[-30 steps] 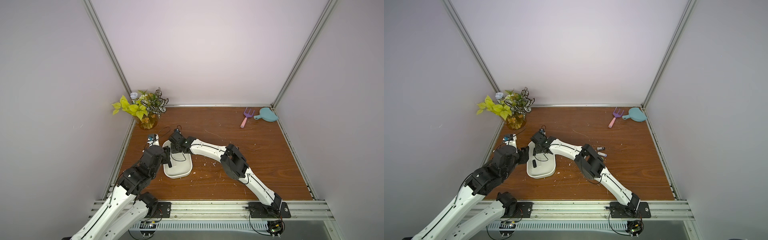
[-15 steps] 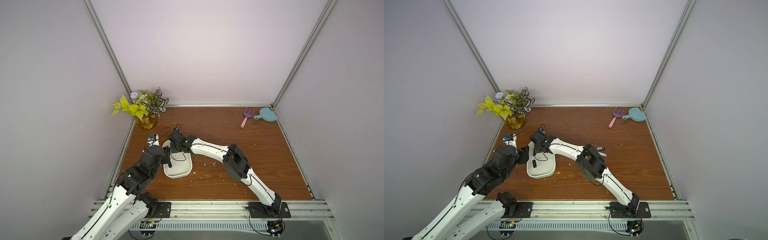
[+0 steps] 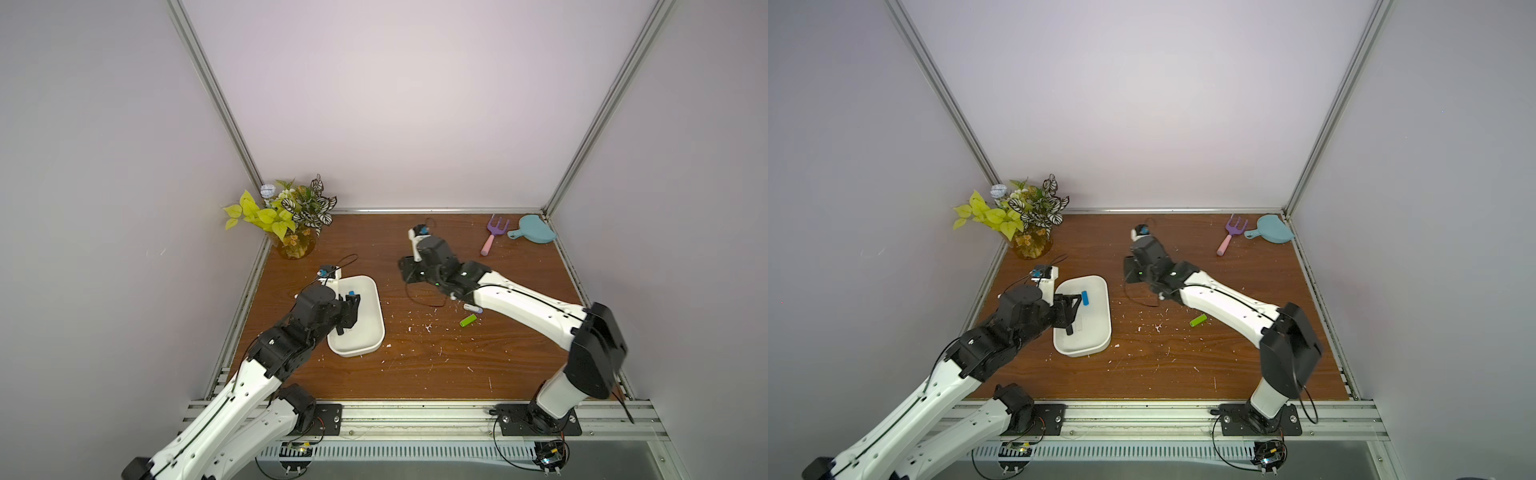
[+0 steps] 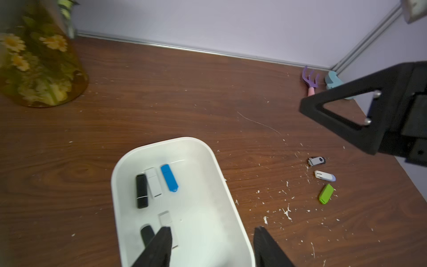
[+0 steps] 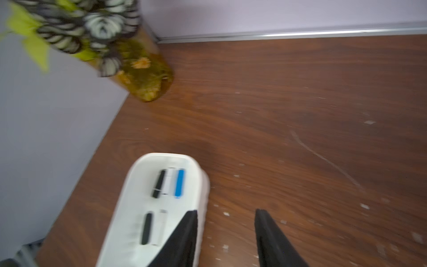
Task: Put the usb flash drive into the storage box
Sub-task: Pick up the USB flash from the center of the board.
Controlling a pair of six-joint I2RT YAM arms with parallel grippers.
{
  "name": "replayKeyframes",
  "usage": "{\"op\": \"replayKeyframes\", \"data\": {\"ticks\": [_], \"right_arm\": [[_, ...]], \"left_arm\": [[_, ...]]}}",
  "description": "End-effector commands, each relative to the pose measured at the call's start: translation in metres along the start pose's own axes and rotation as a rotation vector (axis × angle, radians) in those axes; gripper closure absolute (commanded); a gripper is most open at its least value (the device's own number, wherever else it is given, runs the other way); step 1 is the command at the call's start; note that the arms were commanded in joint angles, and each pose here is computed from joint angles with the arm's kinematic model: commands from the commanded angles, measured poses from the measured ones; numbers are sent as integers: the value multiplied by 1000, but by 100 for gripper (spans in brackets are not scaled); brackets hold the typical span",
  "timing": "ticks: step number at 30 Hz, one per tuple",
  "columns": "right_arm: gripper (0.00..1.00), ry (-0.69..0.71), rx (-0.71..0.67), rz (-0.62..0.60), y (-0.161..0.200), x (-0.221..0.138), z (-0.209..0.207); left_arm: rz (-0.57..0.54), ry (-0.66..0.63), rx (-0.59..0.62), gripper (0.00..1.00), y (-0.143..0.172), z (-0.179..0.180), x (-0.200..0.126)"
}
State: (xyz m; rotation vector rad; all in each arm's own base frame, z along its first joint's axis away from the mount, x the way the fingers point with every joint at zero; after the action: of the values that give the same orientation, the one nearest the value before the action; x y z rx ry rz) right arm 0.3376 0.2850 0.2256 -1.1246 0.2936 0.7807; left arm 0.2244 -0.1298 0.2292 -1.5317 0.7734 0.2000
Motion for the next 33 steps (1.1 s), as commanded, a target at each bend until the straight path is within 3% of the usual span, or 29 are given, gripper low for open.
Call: {"op": "replayKeyframes", "data": {"ticks": [1, 6, 11, 20, 27, 33], "right_arm": [[52, 80, 110, -97, -9, -13, -83], [51, 256, 300, -158, 6, -37, -201], [50, 409, 351, -216, 19, -58, -262], [49, 412, 453, -208, 35, -55, -287], [49, 408, 484, -208, 37, -55, -295], [48, 389, 486, -195, 38, -53, -293]], "left_arm": [[49, 167, 71, 45, -3, -48, 25], [138, 296, 281, 45, 14, -146, 80], [304, 449, 466, 47, 54, -213, 136], [390, 487, 609, 49, 74, -253, 195], [406, 497, 656, 50, 83, -272, 212], [429, 433, 700, 51, 96, -275, 222]]}}
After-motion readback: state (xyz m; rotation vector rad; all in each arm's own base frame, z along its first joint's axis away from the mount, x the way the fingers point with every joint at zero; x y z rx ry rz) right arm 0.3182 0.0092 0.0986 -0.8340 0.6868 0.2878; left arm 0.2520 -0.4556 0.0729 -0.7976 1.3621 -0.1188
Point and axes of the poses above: each gripper's point midway between its finger pads, its own x axis out along the fingers, its own z axis along the line the jaws close on, y = z × x, the point moved 3 cm from there along -x, back along the fingers, and after that the axes turned 9 degrees about x, right-handed, at the moved point
